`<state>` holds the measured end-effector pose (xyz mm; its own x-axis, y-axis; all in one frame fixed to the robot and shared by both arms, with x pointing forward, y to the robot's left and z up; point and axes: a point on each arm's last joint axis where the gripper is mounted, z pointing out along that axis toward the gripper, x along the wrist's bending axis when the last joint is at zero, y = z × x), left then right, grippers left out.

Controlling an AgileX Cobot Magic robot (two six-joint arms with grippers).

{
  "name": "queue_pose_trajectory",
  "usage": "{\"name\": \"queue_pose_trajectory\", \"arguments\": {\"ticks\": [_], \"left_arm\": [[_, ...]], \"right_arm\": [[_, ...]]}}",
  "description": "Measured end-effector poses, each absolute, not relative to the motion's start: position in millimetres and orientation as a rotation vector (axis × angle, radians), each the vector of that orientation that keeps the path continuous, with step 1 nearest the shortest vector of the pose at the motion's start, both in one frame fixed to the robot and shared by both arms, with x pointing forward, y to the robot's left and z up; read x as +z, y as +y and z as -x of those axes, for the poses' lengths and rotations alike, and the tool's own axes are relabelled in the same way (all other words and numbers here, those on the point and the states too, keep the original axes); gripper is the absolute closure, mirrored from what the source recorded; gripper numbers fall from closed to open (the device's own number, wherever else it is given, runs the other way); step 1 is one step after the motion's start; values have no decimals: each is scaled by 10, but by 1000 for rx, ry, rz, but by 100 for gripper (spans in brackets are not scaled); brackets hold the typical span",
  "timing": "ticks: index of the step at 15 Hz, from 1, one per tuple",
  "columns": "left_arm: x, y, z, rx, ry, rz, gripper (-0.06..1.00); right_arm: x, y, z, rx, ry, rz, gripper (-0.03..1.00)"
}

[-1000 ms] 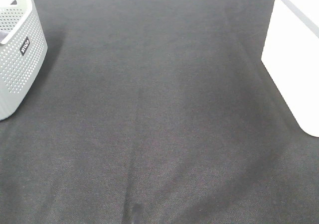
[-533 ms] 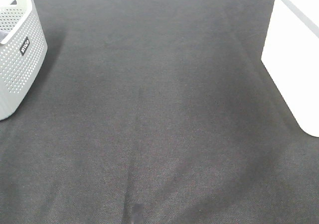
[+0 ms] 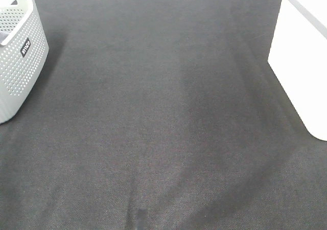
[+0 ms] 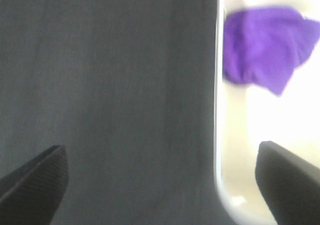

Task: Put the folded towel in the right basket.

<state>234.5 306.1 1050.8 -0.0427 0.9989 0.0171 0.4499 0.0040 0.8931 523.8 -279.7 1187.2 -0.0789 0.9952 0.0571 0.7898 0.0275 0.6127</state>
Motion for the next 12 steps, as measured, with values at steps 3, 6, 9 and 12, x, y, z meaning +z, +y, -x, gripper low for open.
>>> {"name": "queue_pose_trajectory", "arguments": {"ticks": [3, 6, 9, 12], "left_arm": [[10508, 3061, -2345, 990, 1578, -1528, -4], [10508, 3061, -2345, 990, 1578, -1528, -4], [10508, 3061, -2345, 990, 1578, -1528, -4], [10508, 3061, -2345, 990, 1578, -1528, -4]], "right_arm": [[11619, -2853, -4213, 769, 1868, -1757, 1], [11307, -2899, -3303, 849, 1796, -1662, 1], [10935, -2930, -2765, 875, 1761, -1614, 1], [10558, -2946, -2431, 888, 1748, -1595, 1]]}}
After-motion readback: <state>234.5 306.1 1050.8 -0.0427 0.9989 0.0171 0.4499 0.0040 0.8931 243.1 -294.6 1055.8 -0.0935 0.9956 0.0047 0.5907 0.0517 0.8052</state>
